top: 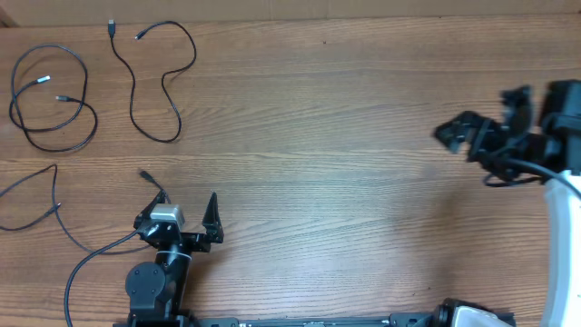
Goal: Untangle cables
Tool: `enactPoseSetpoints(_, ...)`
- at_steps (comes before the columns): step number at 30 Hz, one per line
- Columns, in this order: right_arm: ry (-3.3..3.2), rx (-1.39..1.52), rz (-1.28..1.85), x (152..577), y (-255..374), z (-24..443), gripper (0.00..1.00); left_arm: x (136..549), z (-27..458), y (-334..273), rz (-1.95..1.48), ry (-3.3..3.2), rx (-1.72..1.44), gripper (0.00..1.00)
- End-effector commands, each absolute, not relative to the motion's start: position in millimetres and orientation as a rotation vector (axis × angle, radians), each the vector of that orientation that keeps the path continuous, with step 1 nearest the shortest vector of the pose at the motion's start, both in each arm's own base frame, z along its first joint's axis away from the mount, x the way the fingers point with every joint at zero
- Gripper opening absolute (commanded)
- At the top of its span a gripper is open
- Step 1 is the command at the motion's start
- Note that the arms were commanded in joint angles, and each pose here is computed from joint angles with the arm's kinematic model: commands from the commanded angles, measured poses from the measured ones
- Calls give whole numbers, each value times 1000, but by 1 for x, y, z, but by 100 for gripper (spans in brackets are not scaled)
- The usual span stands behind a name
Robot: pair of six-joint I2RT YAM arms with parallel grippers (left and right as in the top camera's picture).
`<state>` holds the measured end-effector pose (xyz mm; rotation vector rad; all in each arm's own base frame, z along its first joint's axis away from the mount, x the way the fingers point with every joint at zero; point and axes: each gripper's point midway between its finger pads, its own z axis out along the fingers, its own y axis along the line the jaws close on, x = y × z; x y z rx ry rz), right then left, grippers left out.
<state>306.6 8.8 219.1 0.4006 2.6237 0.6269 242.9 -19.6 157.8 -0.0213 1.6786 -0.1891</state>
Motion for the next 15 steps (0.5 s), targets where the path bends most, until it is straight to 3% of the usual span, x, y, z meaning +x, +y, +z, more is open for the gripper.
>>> enactPoseSetpoints(1, 2594, 199, 654, 299, 47, 241, 100, 243, 157, -18, -167, 1671, -11, 100)
enactPoseSetpoints(9, 2488, -23, 681, 269, 86, 271, 100, 243, 157, -18, -167, 1671, -12, 100)
enactPoseSetpoints(15, 2365, -50, 538, 245, 75, 275, 100, 243, 157, -18, -167, 1671, -11, 100)
